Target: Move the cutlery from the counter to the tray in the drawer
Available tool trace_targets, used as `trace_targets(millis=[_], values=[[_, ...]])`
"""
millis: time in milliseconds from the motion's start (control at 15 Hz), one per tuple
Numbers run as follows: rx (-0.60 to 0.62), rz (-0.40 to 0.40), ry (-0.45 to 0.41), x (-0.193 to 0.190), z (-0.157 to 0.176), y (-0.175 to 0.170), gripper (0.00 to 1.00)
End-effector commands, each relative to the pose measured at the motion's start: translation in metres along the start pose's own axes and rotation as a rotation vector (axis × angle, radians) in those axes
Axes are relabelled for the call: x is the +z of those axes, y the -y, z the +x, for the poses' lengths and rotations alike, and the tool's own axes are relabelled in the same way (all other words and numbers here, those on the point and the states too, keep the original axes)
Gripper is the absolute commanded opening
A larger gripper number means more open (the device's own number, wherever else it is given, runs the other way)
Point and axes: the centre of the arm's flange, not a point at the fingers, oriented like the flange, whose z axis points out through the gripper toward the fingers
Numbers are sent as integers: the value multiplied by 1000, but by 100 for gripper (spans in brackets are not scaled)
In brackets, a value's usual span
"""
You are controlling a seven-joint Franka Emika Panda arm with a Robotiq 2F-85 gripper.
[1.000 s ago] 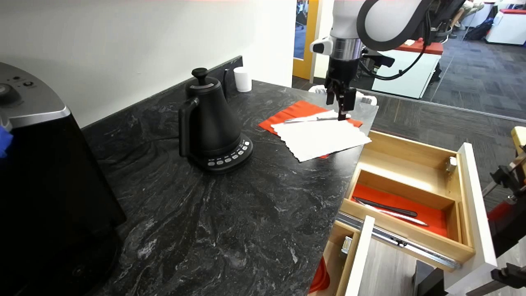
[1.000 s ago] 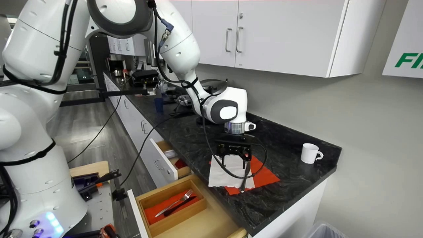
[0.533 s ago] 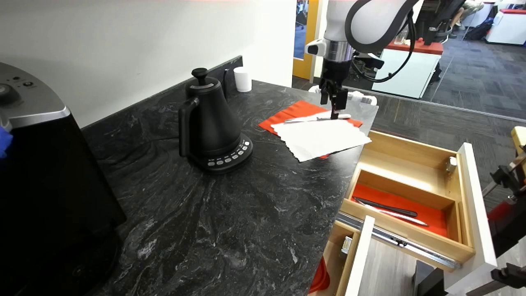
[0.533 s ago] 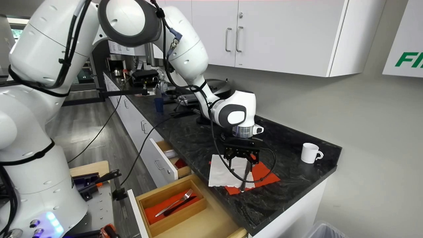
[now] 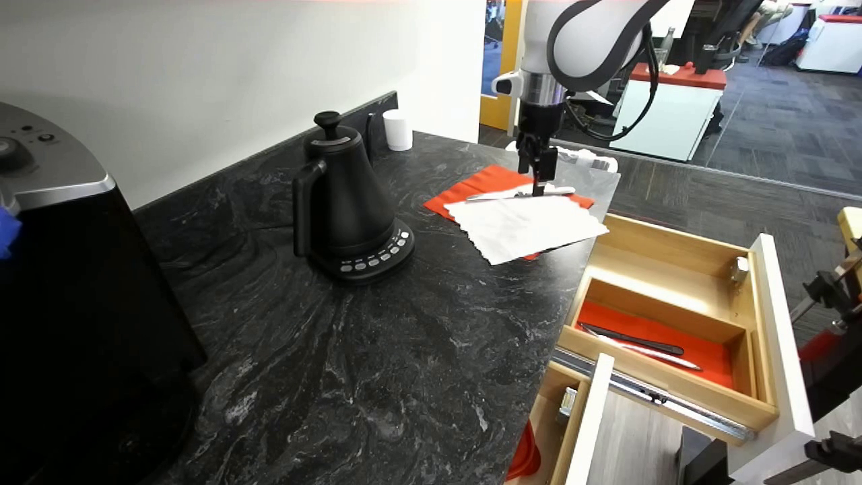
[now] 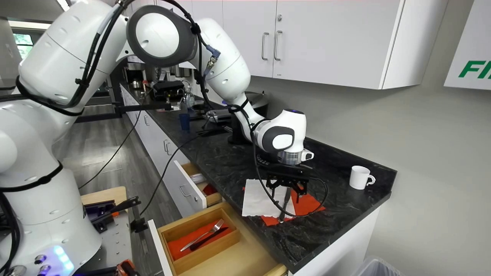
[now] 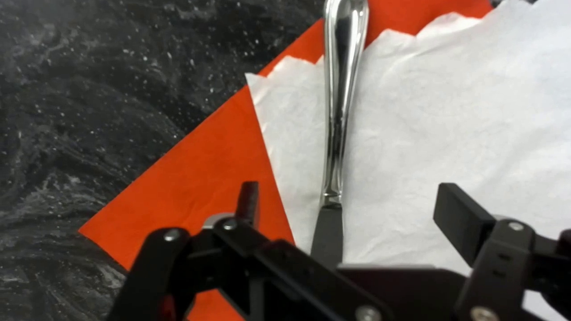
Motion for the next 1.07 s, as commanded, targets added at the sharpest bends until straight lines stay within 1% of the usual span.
trace_targets(millis=[0, 67, 133, 200, 267, 600, 867, 1000], values=[[0, 42, -9, 4, 1, -13, 100], [1, 46, -9, 6, 1, -13, 100], [2, 51, -11, 7, 1, -14, 75], [1, 54, -13, 8, 2, -14, 74], [-1, 59, -16, 10, 1, -14, 68], [-2, 71, -22, 12, 2, -14, 33], [0, 72, -24, 12, 1, -13, 7], [2, 71, -25, 12, 1, -13, 3]])
